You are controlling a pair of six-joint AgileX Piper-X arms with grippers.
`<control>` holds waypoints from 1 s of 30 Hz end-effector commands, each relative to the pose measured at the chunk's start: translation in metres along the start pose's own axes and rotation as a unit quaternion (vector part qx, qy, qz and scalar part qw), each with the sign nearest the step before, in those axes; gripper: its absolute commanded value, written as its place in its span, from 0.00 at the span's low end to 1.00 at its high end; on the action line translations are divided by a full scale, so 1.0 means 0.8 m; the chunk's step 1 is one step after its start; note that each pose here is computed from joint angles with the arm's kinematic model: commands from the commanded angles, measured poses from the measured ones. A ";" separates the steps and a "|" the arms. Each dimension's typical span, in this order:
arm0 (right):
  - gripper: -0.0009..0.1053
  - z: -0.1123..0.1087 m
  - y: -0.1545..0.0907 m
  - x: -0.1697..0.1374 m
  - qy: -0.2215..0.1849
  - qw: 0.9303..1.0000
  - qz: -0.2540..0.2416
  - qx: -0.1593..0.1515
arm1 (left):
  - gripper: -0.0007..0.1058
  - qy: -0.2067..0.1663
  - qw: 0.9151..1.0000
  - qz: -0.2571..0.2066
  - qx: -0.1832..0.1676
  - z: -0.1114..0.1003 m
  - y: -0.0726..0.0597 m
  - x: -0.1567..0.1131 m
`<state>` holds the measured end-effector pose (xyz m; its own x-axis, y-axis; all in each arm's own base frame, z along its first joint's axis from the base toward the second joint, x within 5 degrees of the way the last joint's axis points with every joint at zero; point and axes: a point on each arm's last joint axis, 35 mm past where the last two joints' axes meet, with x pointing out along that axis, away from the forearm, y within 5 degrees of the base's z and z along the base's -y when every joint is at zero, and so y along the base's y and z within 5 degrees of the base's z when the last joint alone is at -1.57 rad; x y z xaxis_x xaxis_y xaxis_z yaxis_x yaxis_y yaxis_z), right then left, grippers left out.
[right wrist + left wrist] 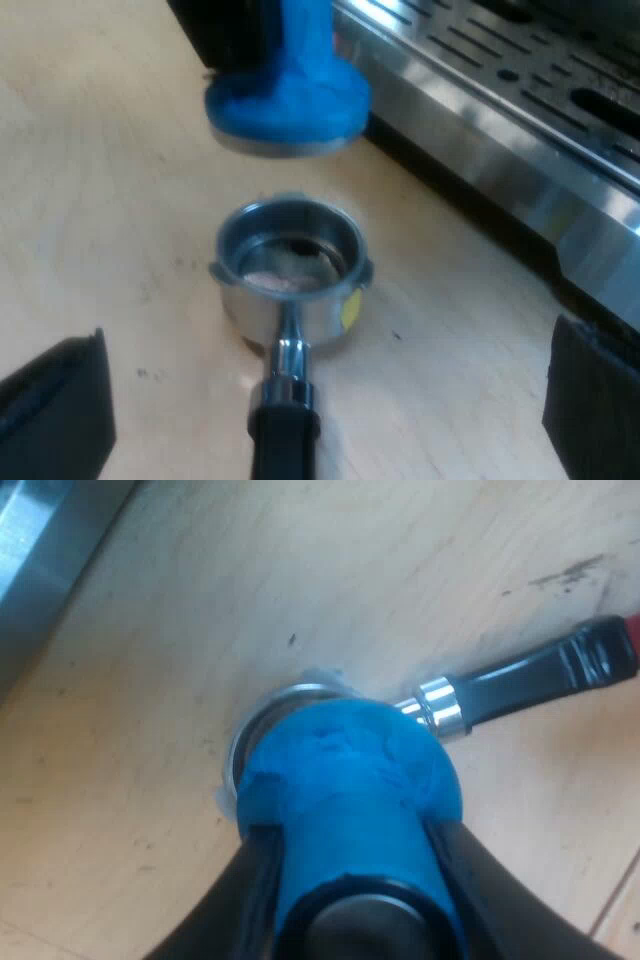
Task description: Grind coffee beans and then tamp
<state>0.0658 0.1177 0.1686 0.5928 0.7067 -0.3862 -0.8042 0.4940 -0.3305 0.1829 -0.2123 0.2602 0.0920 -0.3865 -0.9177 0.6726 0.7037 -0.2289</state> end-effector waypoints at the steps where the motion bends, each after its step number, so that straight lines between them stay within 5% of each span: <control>1: 0.84 0.013 -0.003 -0.001 -0.019 0.998 0.000 0.053 | 0.01 -0.019 1.000 -0.001 -0.019 -0.006 0.001 -0.015; 9: 0.84 0.027 -0.007 -0.003 -0.034 0.996 0.010 0.076 | 0.01 -0.041 0.998 0.011 -0.053 -0.025 0.019 -0.034; 16: 0.84 0.027 -0.003 -0.003 -0.039 0.992 0.052 0.105 | 0.01 -0.055 0.991 0.027 -0.119 -0.041 0.049 -0.046; 24: 0.84 0.031 -0.003 0.000 0.008 0.993 0.062 0.097 | 0.01 -0.069 0.984 0.072 -0.150 -0.043 0.073 -0.056; 30: 0.84 0.042 -0.001 0.017 0.031 0.993 0.078 0.080 | 0.01 -0.070 0.983 0.094 -0.142 -0.044 0.076 -0.057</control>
<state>0.0720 0.1414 0.1885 0.4606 0.7400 -0.4902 -0.8760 0.4681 -0.1165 0.1947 -0.1320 0.2738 0.2900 -0.3040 -0.9075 0.4081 0.8970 -0.1701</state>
